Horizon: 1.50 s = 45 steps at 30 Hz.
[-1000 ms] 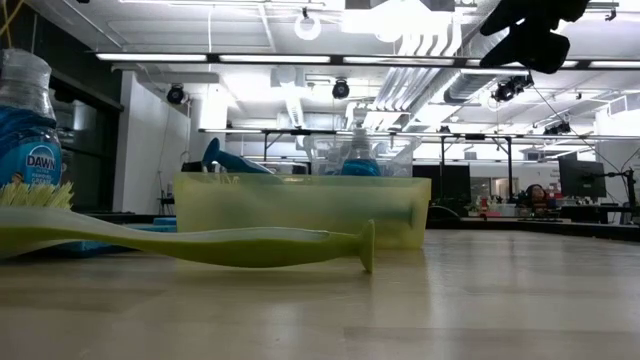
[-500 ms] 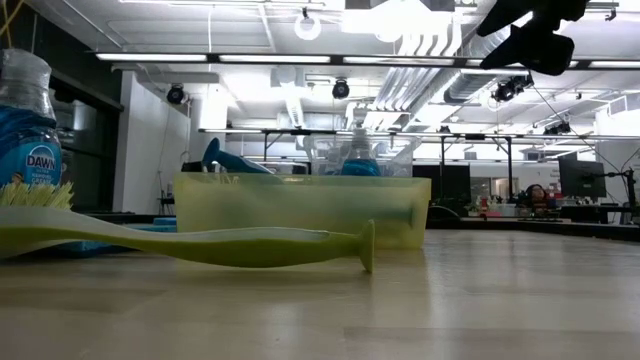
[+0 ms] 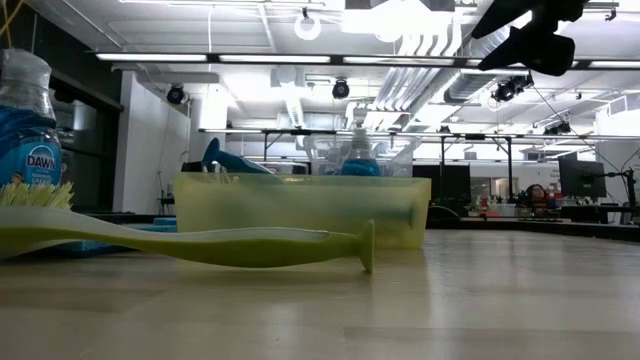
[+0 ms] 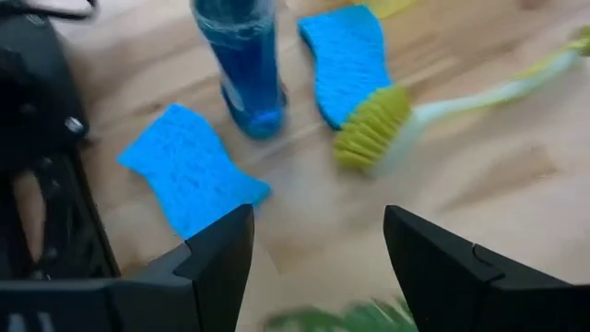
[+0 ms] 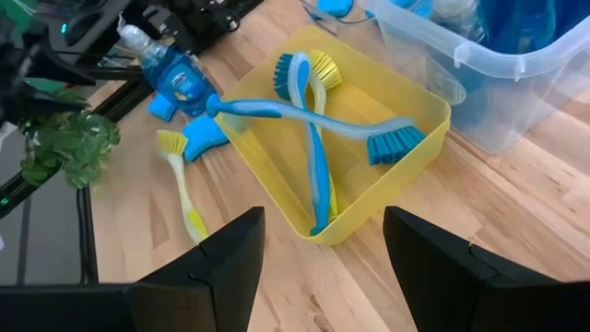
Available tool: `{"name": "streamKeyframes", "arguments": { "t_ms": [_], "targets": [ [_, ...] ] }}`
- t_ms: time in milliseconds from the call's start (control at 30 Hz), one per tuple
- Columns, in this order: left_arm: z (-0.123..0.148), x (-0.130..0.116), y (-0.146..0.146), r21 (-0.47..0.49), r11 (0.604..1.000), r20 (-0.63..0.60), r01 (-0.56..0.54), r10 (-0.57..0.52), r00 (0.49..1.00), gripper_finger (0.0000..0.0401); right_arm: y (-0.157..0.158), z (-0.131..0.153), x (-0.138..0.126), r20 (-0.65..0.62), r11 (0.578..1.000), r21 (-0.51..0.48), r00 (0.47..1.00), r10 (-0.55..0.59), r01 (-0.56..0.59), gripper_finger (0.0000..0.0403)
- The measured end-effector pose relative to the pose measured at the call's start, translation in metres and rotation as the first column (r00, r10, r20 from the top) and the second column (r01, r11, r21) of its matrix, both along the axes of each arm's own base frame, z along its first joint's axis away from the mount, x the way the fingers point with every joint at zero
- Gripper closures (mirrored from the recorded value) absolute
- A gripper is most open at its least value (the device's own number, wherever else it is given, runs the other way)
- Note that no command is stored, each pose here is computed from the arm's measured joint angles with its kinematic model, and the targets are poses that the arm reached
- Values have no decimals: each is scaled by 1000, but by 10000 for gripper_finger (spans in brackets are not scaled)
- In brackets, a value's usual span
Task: Pick & Place Kitchen Sink Supplies
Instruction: Put the blue dishwasher liquid into the white bin
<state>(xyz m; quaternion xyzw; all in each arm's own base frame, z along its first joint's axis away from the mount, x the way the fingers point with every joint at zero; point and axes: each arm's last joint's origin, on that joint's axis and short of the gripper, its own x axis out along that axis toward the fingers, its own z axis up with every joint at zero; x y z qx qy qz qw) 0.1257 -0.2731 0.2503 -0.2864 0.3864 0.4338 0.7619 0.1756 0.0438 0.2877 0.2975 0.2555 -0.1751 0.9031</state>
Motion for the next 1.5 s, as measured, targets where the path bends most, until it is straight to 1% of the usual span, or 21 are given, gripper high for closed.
{"name": "streamKeyframes", "arguments": {
  "t_ms": [133,267,333,500,633,700,800,900,1033,1200,1300,1367,1500],
  "targets": [
    [-33,2,-5,110,994,-38,-20,25,999,165,0,0,0,1,1000,-4,1000,-6,6,187],
    [-54,7,-8,172,984,-82,-45,60,995,165,0,0,0,1,1000,-1,1000,-5,5,187],
    [-61,9,-10,188,981,-77,-45,61,995,165,0,0,0,1,1000,0,1000,-4,4,187],
    [-65,19,-10,217,976,17,-14,10,1000,165,0,0,0,0,1000,2,1000,0,0,187],
    [-63,23,-10,276,959,87,60,-87,992,165,0,-1,0,-7,1000,9,1000,-3,3,187],
    [-63,24,-10,290,954,108,80,-115,987,165,0,-1,-1,-14,1000,8,1000,-4,4,187],
    [-64,27,-11,283,954,90,100,-130,987,165,0,-2,-1,-17,1000,15,1000,-10,11,187],
    [-65,28,-10,268,958,34,102,-116,993,159,0,-2,-1,-17,1000,28,1000,-14,15,187],
    [-65,33,-7,270,957,7,108,-114,993,133,0,-2,-1,-18,999,33,1000,-13,14,187],
    [-65,38,-5,273,955,4,112,-118,993,72,0,-2,-1,-20,998,55,1000,-8,9,187],
    [-67,38,-4,267,956,-43,117,-110,993,44,0,-2,-1,-21,998,62,1000,-9,10,187],
    [-70,35,0,273,958,-44,86,-77,996,37,1,-2,-1,-22,998,65,1000,-8,10,187],
    [-80,27,5,262,964,51,-48,36,998,34,1,-2,-1,-20,997,80,1000,-13,15,187]
  ]
}}
